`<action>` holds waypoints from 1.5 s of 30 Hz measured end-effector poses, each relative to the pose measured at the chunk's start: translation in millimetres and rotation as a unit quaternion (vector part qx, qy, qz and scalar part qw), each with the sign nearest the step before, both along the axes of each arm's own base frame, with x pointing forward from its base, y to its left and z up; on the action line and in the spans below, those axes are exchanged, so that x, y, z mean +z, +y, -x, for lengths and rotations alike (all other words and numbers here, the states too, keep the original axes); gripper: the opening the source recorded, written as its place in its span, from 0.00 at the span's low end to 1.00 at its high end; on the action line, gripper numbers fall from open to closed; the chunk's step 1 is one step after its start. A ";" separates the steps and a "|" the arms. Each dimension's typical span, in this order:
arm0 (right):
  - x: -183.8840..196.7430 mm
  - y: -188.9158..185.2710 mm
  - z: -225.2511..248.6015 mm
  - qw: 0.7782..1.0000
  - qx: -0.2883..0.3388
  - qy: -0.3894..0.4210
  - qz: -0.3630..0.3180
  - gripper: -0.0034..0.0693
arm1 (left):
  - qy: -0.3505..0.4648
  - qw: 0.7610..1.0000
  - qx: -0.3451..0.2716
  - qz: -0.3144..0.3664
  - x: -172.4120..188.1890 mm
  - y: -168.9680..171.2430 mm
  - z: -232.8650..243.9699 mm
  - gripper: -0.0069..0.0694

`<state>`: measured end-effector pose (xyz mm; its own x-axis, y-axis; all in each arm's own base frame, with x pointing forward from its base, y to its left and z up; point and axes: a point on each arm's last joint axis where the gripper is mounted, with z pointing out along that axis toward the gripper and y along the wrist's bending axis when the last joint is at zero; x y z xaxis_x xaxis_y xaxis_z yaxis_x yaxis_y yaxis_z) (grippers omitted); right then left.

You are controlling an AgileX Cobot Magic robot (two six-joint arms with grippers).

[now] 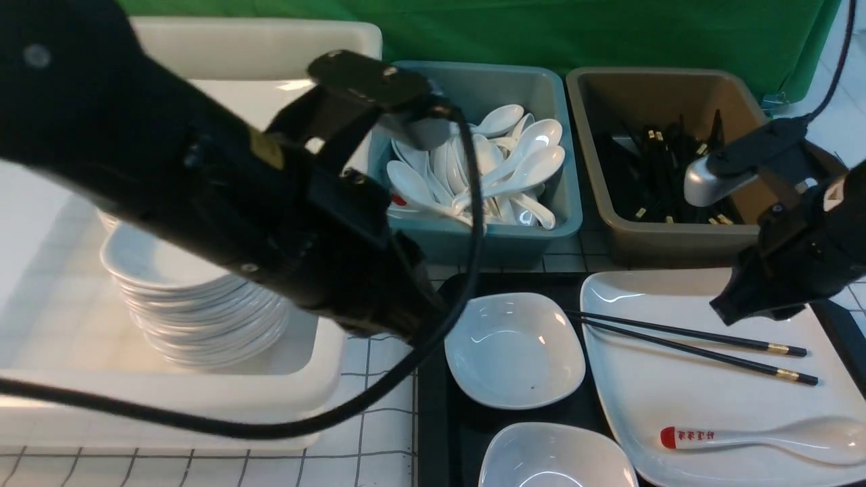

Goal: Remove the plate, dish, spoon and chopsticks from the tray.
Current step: Use the right arm to grab a pair of chopsticks from the plate

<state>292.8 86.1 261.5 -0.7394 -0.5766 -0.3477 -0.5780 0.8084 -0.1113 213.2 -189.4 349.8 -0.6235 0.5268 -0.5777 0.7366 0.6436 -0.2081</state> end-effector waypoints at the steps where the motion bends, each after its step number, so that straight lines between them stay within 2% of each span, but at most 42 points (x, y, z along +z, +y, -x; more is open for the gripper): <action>1: -1.7 0.2 -0.8 1.000 0.002 0.002 0.002 0.37 | -0.002 1.000 -0.001 0.001 1.4 -0.4 0.0 0.08; 2: -12.8 2.6 -7.8 1.000 0.019 0.016 0.010 0.47 | -0.003 1.000 -0.005 0.002 2.5 -7.6 -6.2 0.08; 4: -29.7 4.6 -14.6 0.998 0.035 0.037 0.021 0.57 | -0.004 1.000 -0.010 0.000 1.1 -12.7 -12.7 0.08; 10: -67.5 8.4 -28.1 0.993 0.085 0.070 0.045 0.76 | 0.012 0.999 -0.026 -0.027 -15.9 -22.5 -26.1 0.09; 15: -69.6 10.8 -37.1 0.994 0.098 0.027 0.042 0.82 | 0.025 0.998 -0.030 -0.048 -31.7 -27.6 -34.9 0.09; 27: -94.5 13.1 -45.5 0.991 0.118 0.038 0.051 0.83 | 0.024 0.998 -0.028 -0.051 -41.3 -32.4 -42.3 0.09; 30: -96.4 13.5 -46.1 0.991 0.117 0.040 0.050 0.79 | 0.023 0.998 -0.028 -0.051 -41.3 -32.4 -42.4 0.09; 31: -96.5 13.7 -46.4 0.991 0.117 0.040 0.050 0.74 | 0.023 0.998 -0.028 -0.051 -41.3 -32.4 -42.4 0.09; 34: -97.2 13.8 -46.5 0.991 0.117 0.040 0.049 0.50 | 0.023 0.998 -0.028 -0.051 -41.3 -32.4 -42.4 0.09; 36: -97.3 13.5 -46.2 0.991 0.118 0.042 0.051 0.25 | 0.024 0.998 -0.028 -0.051 -41.2 -32.4 -42.4 0.09; 38: -97.3 13.3 -46.1 0.991 0.118 0.043 0.052 0.19 | 0.024 0.998 -0.028 -0.051 -41.2 -32.4 -42.4 0.09; 45: -92.3 12.8 -45.0 0.991 0.119 0.039 0.053 0.20 | 0.028 0.998 -0.020 -0.048 -41.0 -32.5 -42.5 0.09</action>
<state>337.8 98.8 169.1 -0.5998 -0.7688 -0.2218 -0.7618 0.6335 -0.1357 255.6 -221.9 308.9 -0.6308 0.6037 -0.4876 0.7512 0.6326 -0.1886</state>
